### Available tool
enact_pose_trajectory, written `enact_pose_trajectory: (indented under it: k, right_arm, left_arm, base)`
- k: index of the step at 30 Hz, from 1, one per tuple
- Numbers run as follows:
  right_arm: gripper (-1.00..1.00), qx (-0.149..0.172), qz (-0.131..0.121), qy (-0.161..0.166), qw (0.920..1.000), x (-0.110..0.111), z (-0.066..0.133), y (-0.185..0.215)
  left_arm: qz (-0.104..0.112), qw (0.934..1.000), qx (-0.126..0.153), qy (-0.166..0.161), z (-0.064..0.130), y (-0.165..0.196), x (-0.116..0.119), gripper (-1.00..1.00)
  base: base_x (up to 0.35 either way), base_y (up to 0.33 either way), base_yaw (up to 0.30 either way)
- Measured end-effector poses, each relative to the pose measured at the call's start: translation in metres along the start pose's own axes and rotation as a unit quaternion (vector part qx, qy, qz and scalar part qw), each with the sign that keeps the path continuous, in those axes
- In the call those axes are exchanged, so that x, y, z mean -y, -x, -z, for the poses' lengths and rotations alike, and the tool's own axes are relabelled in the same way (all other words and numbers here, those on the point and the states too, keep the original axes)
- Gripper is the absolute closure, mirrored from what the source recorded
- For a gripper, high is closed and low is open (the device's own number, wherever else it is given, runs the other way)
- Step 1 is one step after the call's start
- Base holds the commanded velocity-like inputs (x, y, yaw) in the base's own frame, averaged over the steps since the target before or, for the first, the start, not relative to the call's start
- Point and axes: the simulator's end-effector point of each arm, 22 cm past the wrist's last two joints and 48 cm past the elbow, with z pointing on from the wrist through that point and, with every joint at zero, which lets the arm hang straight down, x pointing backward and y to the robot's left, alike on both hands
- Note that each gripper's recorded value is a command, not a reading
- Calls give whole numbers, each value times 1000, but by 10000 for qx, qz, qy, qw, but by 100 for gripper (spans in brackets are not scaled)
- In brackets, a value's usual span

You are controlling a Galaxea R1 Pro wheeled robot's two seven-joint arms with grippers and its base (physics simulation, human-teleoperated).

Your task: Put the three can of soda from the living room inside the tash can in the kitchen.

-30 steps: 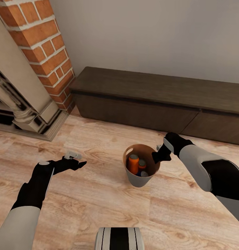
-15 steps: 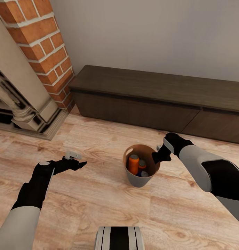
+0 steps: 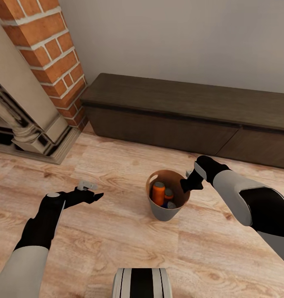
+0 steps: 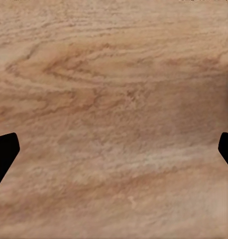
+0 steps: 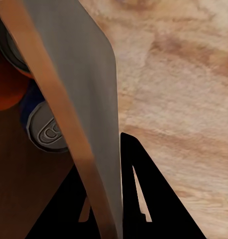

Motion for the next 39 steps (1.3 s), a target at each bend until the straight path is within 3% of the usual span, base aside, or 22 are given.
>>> enact_pose_trajectory:
  k: [5,6,9,11,14,39]
  right_arm:
    - [100,0,15,-11,10000,-1,0,0]
    - [-100,0,15,-12,10000,-1,0,0]
    - [-100,-148,148,-271,9994,14,-18,-8]
    - [-100,-122,-28,28,9999,1,-19,-8]
    - [-100,-108,-107,149,9998,-4,-19,-7]
    - [-100,-112,-93,139,9998,-4,-19,-7]
  left_arm:
    - [9,10000,21,-26,-1,2,4,-100]
    - [12,10000,23,-27,-1,2,4,-100]
    - [36,10000,-30,-42,-8,-4,3,-100]
    - [37,10000,-29,-42,-9,-4,3,-100]
    - [21,10000,-11,-42,-9,-3,3,-100]
    - [0,10000,11,-45,-9,-3,3,-100]
  base:
    - [0,0,0]
    - [0,0,0]
    - [0,0,0]
    - [0,0,0]
    - [0,0,0]
    - [0,0,0]
